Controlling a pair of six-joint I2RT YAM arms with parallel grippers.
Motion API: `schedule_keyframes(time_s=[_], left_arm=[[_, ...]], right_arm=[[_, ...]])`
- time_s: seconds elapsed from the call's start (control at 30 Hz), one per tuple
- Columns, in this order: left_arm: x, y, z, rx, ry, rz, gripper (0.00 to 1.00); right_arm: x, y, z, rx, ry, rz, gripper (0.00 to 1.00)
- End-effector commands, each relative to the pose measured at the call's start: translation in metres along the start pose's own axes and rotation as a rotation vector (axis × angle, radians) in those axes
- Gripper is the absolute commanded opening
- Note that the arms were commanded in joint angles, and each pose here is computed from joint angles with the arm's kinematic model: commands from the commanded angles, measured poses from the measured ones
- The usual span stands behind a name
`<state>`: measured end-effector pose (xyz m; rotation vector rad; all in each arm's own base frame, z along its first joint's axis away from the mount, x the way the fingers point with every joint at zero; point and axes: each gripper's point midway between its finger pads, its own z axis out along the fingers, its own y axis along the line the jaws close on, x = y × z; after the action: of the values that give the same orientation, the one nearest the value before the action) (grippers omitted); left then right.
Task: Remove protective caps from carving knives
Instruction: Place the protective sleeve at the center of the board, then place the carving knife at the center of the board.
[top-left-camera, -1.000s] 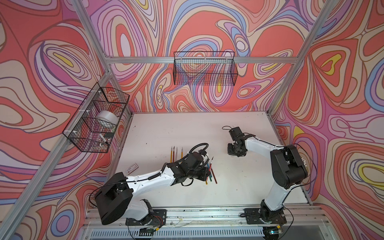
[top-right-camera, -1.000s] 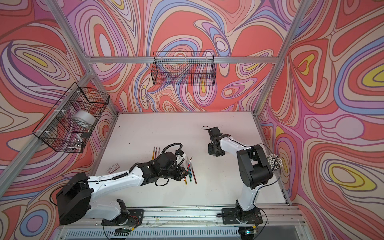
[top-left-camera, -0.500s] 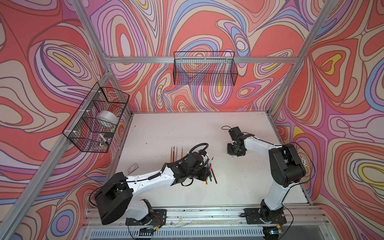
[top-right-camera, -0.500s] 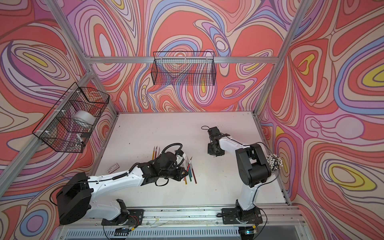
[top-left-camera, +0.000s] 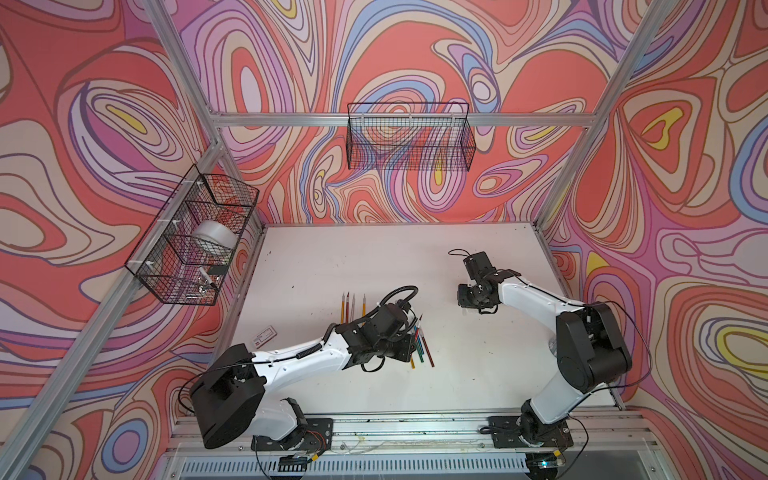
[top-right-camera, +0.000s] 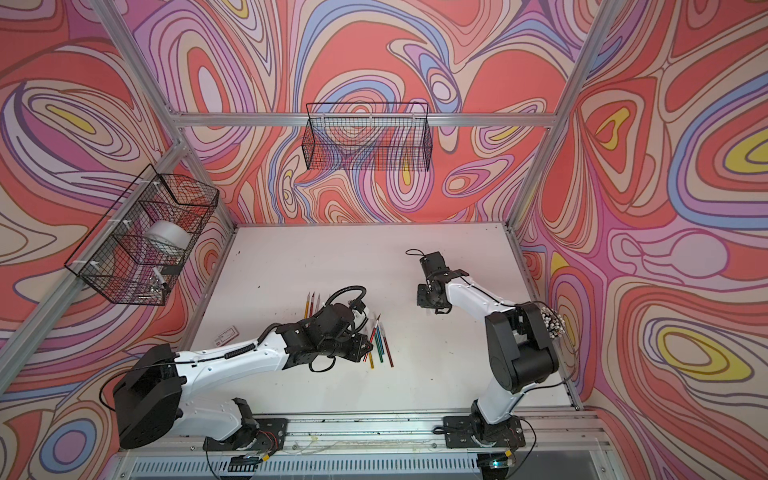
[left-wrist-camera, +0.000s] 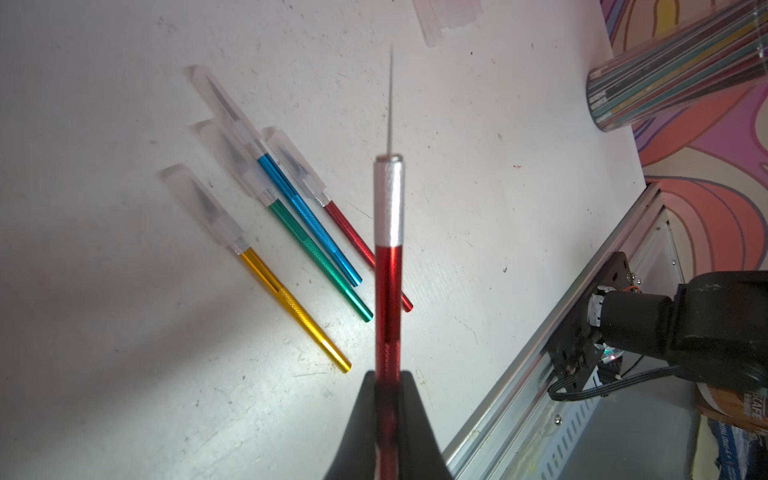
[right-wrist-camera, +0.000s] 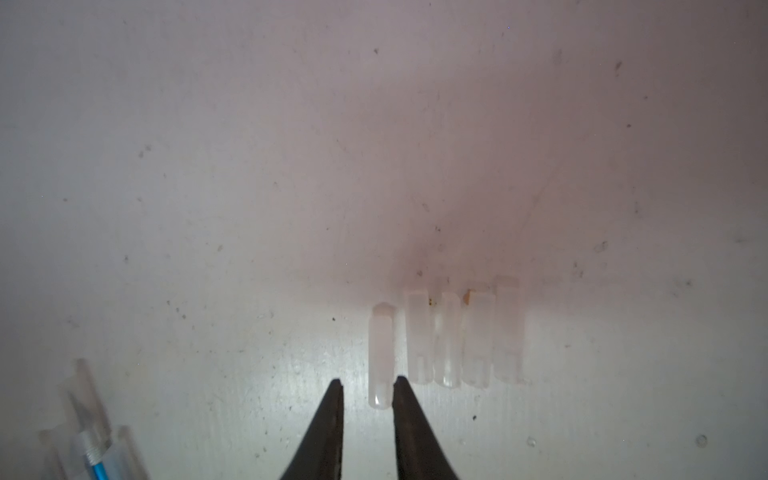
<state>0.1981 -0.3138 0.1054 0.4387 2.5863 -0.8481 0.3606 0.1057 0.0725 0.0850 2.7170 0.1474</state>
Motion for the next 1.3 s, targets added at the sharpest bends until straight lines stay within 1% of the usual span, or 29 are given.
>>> schedule_keyframes(time_s=[0.0, 0.2, 0.33, 0.4, 0.5, 0.6, 0.73, 0.87, 0.97, 1.17, 1.23, 1.27], left_arm=[[-0.009, 0.007, -0.009, -0.054, -0.018, 0.001, 0.01], [-0.009, 0.02, -0.015, -0.115, 0.006, -0.009, 0.01], [-0.013, 0.036, -0.019, -0.171, 0.02, -0.046, 0.01], [-0.015, 0.052, -0.022, -0.242, 0.028, -0.071, 0.01], [-0.016, 0.077, -0.027, -0.377, 0.056, -0.085, 0.02], [-0.02, 0.095, -0.029, -0.477, 0.07, -0.098, 0.02], [-0.025, 0.11, -0.028, -0.56, 0.088, -0.103, 0.02], [-0.034, 0.124, -0.028, -0.651, 0.097, -0.118, 0.03], [-0.041, 0.133, -0.026, -0.69, 0.098, -0.133, 0.03], [-0.05, 0.143, -0.014, -0.7, 0.114, -0.16, 0.03], [-0.052, 0.145, -0.01, -0.709, 0.124, -0.157, 0.03], [-0.053, 0.147, -0.009, -0.717, 0.129, -0.158, 0.03]], right_arm=[[0.003, 0.006, -0.014, -0.067, -0.038, 0.014, 0.25], [0.012, 0.025, -0.049, -0.231, -0.107, 0.028, 0.35], [0.021, 0.044, -0.074, -0.38, -0.142, 0.012, 0.4], [0.026, 0.056, -0.087, -0.477, -0.151, -0.003, 0.41], [0.033, 0.075, -0.106, -0.619, -0.156, -0.012, 0.46], [0.037, 0.086, -0.12, -0.714, -0.156, -0.022, 0.5], [0.04, 0.092, -0.127, -0.763, -0.157, -0.033, 0.53], [0.041, 0.093, -0.125, -0.773, -0.155, -0.026, 0.55], [0.042, 0.094, -0.124, -0.78, -0.146, -0.029, 0.59], [0.044, 0.095, -0.123, -0.788, -0.138, -0.029, 0.79], [0.043, 0.094, -0.123, -0.78, -0.14, -0.027, 0.87], [0.043, 0.093, -0.123, -0.776, -0.142, -0.029, 0.93]])
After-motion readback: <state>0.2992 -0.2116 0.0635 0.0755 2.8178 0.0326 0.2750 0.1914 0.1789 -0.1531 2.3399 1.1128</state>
